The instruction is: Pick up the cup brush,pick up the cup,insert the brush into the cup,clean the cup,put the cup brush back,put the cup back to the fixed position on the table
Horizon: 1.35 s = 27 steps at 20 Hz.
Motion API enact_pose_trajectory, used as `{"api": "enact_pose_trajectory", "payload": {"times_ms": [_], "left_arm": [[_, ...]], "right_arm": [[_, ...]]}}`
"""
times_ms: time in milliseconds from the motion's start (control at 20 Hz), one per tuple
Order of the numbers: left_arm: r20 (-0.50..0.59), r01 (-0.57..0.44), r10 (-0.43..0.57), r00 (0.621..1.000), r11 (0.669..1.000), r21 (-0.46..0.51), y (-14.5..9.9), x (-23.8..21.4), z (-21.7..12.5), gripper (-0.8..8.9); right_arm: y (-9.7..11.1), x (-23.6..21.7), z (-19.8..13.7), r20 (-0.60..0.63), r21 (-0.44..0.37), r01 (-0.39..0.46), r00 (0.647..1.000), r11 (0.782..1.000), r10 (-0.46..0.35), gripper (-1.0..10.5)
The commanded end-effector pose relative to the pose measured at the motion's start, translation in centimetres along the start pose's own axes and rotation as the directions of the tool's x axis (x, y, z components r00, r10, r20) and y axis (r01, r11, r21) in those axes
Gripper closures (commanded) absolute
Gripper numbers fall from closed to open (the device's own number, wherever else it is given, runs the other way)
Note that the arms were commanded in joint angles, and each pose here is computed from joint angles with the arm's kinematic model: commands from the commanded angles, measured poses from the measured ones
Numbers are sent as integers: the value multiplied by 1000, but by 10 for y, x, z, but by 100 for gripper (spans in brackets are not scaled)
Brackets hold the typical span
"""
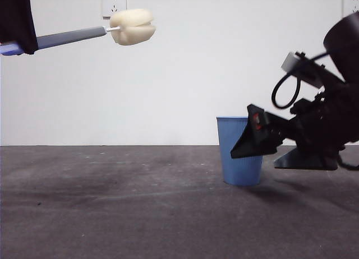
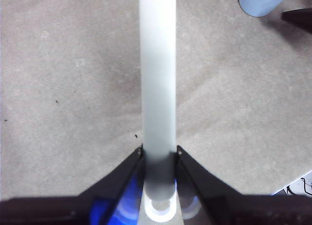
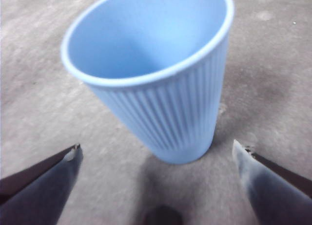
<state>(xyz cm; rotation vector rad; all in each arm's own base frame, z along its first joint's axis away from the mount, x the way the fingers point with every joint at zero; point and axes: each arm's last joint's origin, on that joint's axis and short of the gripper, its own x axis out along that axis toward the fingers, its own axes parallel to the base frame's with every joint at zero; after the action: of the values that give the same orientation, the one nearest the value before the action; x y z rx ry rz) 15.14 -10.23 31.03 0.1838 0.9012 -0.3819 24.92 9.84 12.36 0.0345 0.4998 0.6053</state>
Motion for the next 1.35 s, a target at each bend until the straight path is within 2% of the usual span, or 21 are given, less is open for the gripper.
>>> {"api": "enact_pose_trajectory", "payload": {"times_ms": [50, 250, 450, 700, 950, 1100, 1250, 1350], "left_arm": [[-3, -2, 2, 1000, 1000, 8, 0, 1, -1, 821], [-2, -2, 2, 1000, 1000, 4, 0, 1, -1, 821], [0, -2, 2, 1000, 1000, -11, 0, 1, -1, 821], [2, -4, 4, 1000, 1000, -15, 0, 1, -1, 821], [2, -4, 4, 1000, 1000, -18, 0, 1, -1, 821], [3, -4, 4, 1000, 1000, -18, 0, 1, -1, 821], [3, -4, 4, 1000, 1000, -18, 0, 1, -1, 821], [2, -4, 4, 1000, 1000, -16, 0, 1, -1, 821]], "right_arm": [[-2, 7, -9, 10, -12, 1, 1000, 1000, -1, 383], [-5, 16, -14, 70, -28, -1, 998, 1000, 3, 383], [-7, 28, -16, 81, -34, -6, 997, 999, 9, 384], [-8, 42, -4, 113, -47, -13, 993, 999, 19, 388], [-9, 45, 3, 133, -46, 16, 991, 999, -9, 558], [-9, 46, 2, 126, -42, 32, 992, 999, -27, 736], [-9, 46, 2, 126, -42, 32, 992, 999, -26, 804], [-9, 46, 2, 126, -43, 31, 992, 999, -25, 949]]}}
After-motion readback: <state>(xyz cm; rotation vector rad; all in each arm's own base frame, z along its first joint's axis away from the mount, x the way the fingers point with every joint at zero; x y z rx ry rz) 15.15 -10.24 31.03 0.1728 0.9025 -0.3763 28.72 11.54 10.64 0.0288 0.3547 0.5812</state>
